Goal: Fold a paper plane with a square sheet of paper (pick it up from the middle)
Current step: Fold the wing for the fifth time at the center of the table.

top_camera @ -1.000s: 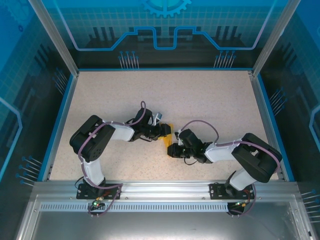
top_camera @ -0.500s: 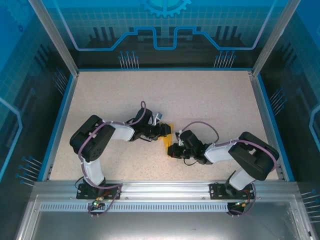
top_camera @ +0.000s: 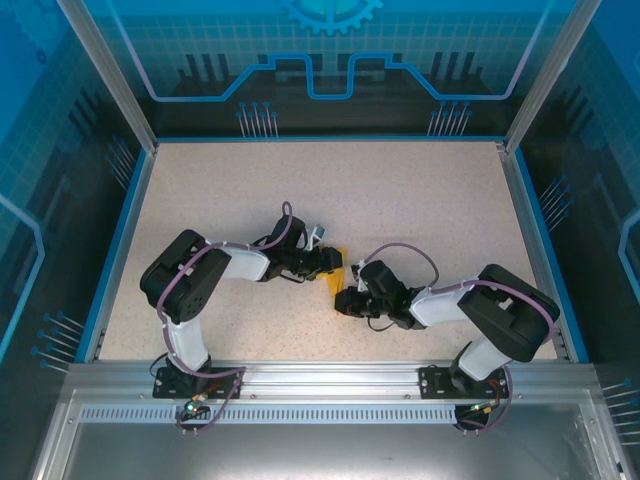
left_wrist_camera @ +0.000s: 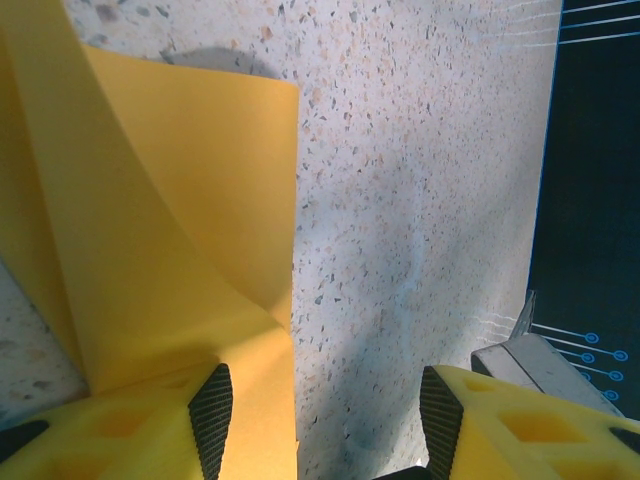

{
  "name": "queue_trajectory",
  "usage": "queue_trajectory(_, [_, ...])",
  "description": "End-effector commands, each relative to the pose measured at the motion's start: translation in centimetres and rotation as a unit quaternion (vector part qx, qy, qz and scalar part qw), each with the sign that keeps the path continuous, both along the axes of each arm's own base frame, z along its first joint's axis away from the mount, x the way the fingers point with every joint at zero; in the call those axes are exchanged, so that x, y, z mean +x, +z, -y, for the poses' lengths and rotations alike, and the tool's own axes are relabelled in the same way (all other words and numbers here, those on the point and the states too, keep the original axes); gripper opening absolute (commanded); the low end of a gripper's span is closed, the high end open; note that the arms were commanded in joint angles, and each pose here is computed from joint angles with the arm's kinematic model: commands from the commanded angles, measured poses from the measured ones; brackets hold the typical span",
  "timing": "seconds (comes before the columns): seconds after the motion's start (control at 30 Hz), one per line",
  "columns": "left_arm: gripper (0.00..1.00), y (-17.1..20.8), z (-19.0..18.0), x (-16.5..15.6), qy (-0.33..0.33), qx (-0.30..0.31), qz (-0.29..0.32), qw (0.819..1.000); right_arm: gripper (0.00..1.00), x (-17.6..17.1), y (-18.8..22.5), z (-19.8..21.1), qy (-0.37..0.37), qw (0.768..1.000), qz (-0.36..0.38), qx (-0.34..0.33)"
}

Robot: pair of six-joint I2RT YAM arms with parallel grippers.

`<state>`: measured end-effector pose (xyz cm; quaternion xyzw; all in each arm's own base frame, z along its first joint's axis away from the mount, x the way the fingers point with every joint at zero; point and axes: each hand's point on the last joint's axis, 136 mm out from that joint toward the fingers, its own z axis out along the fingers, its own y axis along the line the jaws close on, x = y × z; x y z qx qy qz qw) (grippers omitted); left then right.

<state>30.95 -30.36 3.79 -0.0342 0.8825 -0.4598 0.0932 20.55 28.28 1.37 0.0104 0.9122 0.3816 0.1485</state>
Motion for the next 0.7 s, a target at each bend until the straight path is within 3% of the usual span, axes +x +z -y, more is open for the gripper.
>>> queue_trajectory(0.0, [0.56, -3.5, -0.5, -1.9, -0.012, 0.038, -0.047, 0.998, 0.13, -2.0, -2.7, 2.3, -0.005, 0.997, -0.051, -0.053])
queue_trajectory(0.3, [0.56, -3.5, -0.5, -1.9, -0.012, 0.039, -0.047, 0.998, 0.15, -2.0, -2.3, 2.5, -0.004, 0.997, -0.048, -0.062])
queue_trajectory(0.67, [0.56, -3.4, -0.5, -1.9, -0.013, 0.038, -0.046, 0.998, 0.07, -2.9, -3.9, 3.6, -0.011, 0.993, -0.074, -0.094])
